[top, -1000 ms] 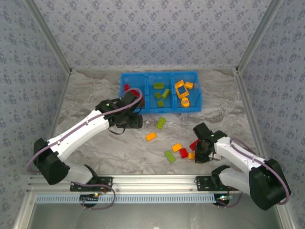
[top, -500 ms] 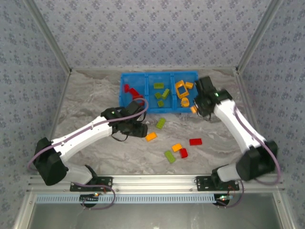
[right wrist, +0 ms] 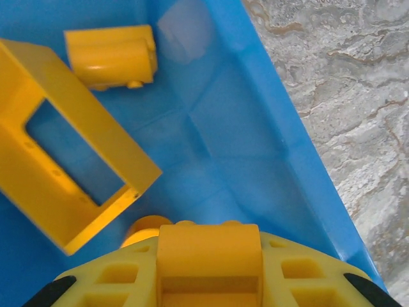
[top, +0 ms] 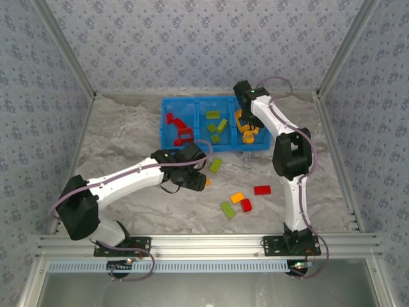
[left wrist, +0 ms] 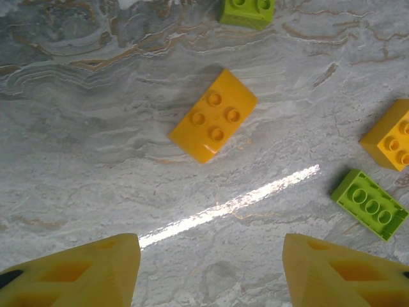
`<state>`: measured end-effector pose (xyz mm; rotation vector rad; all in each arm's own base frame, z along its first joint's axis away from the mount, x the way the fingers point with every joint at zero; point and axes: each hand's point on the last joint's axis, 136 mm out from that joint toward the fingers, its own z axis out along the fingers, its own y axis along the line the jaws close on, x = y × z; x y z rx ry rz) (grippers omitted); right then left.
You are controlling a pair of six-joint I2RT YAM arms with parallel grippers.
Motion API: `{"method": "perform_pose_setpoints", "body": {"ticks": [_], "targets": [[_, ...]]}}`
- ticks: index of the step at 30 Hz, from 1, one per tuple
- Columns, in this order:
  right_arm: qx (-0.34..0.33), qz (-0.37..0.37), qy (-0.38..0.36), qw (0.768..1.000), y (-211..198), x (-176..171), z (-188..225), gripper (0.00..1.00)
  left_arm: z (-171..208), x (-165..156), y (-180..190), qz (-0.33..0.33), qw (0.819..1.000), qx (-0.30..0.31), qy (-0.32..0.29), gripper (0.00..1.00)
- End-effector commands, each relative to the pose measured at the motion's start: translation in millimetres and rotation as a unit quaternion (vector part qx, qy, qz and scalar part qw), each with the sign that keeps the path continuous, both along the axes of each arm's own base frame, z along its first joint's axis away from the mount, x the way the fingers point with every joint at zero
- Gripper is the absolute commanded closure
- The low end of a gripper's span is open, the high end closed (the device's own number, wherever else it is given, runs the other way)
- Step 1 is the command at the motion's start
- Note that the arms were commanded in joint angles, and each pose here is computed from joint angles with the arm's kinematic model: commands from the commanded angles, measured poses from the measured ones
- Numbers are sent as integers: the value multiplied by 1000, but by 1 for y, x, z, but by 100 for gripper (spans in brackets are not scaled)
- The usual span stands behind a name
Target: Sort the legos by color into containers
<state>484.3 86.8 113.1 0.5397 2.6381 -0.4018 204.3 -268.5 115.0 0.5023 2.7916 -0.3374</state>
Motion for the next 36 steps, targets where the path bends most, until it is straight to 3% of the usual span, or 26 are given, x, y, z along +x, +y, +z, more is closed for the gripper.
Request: {"method": "perform_pose_setpoints", "body": {"ticks": [1,4,12,16,24,30,36], "targets": [[-62,8,28,998,-18,-4,3,76,21,12,-22,-8,999,-26,-32,39],[-80,29,40,996,-17,1,-6,74,25,12,-29,-8,999,-30,-35,39],[-66,27,52,996,-12,1,-19,54,28,8,-31,-13,999,-31,-32,39],[-54,31,26,998,-8,4,3,45,30,7,-31,-19,999,-29,-32,39],[-6,8,-64,998,-3,-6,88,46,42,12,-46,-35,997,-44,-43,39],[33,-30,-134,990,-23,-61,155,45,39,9,-96,-108,992,-43,-44,39],[127,-16,-145,981,-39,-167,151,34,35,-3,-172,-199,978,-38,-59,36]]}}
